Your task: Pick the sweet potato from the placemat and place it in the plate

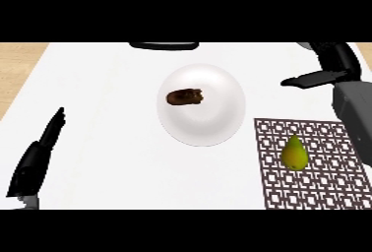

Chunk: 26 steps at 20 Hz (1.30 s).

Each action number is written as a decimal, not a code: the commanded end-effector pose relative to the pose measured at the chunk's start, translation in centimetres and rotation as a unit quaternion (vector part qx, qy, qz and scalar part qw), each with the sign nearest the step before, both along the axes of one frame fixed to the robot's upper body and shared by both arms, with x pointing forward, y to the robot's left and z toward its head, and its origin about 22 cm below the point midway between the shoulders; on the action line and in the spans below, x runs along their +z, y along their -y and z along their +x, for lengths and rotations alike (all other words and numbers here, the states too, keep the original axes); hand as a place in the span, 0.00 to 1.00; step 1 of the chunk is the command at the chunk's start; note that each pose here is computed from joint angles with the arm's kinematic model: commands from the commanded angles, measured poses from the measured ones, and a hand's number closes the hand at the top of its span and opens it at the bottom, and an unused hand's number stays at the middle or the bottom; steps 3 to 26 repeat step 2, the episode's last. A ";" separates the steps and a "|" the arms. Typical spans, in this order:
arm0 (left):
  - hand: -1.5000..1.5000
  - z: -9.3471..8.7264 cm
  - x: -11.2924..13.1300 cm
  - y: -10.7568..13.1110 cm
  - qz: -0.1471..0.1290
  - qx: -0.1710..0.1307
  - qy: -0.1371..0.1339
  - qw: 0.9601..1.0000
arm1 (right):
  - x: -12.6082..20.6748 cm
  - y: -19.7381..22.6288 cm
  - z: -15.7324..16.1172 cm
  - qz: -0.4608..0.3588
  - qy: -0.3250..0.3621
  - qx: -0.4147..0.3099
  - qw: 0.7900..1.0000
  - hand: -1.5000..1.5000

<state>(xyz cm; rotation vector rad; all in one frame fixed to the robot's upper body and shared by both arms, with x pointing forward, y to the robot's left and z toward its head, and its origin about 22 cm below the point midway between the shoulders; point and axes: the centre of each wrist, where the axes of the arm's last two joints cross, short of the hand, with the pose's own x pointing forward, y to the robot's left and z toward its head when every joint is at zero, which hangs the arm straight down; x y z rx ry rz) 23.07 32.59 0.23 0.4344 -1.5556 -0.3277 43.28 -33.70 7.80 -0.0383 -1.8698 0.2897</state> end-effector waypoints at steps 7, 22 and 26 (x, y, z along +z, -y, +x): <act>0.50 0.8 0.7 -1.0 0.004 -0.004 -0.001 1.000 | 0.6 2.1 -0.5 -0.006 0.008 -0.001 1.000 0.00; 0.50 0.8 0.7 -1.0 0.004 -0.004 -0.001 1.000 | 0.6 2.1 -0.5 -0.006 0.008 -0.001 1.000 0.00; 0.50 0.8 0.7 -1.0 0.004 -0.004 -0.001 1.000 | 0.6 2.1 -0.5 -0.006 0.008 -0.001 1.000 0.00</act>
